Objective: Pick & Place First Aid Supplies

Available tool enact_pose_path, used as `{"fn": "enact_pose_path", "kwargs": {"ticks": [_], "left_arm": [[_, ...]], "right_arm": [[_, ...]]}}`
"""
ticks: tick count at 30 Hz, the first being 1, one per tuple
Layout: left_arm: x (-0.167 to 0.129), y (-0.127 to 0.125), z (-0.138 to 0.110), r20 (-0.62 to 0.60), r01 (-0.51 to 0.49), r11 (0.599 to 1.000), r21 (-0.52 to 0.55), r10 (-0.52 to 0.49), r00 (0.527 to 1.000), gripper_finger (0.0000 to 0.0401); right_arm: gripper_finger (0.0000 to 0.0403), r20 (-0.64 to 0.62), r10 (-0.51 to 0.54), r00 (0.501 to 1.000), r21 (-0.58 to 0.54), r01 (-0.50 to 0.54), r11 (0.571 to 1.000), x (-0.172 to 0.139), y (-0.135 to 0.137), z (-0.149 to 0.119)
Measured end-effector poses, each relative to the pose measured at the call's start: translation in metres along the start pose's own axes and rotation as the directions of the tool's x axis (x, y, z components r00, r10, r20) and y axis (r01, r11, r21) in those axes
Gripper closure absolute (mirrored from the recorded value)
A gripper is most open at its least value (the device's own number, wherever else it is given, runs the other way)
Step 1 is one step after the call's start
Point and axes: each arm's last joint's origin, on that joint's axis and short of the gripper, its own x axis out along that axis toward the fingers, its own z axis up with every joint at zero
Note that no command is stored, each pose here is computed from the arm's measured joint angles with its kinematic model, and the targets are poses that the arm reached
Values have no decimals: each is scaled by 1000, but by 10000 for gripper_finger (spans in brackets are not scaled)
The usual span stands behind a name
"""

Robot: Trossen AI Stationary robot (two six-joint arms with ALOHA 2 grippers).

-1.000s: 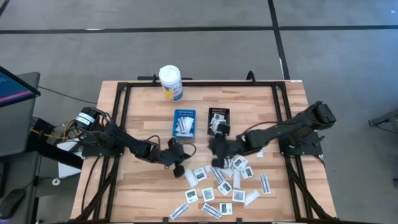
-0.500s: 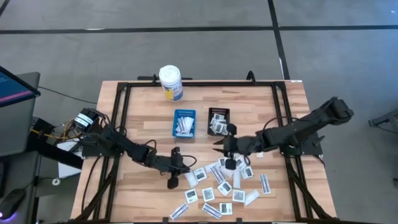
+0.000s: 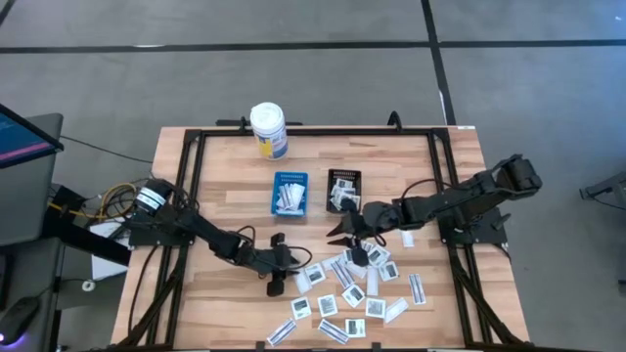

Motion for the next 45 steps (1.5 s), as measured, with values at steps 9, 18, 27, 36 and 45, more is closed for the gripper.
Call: {"fn": "enact_pose_path", "kwargs": {"ticks": [9, 18, 27, 36, 45], "left_arm": [[5, 2, -8, -30, -36, 997, 63, 38, 999, 288], [3, 2, -6, -26, -22, 998, 51, 23, 999, 391], [-29, 5, 33, 136, -168, 974, 155, 147, 980, 392], [-67, 62, 78, 257, -547, 835, 58, 517, 817, 367], [-81, 129, 68, 5, -672, 732, -114, 677, 736, 326]], "right_arm": [[310, 7, 14, 1000, -2, -14, 1000, -2, 1, 2], [310, 9, 12, 1000, -1, -12, 1000, -2, 1, 2], [310, 11, 10, 1000, -25, -10, 1000, -2, 1, 2], [310, 11, 10, 1000, -27, -9, 1000, -2, 1, 2], [310, 9, 9, 1000, -27, -9, 1000, -2, 1, 2]]}}
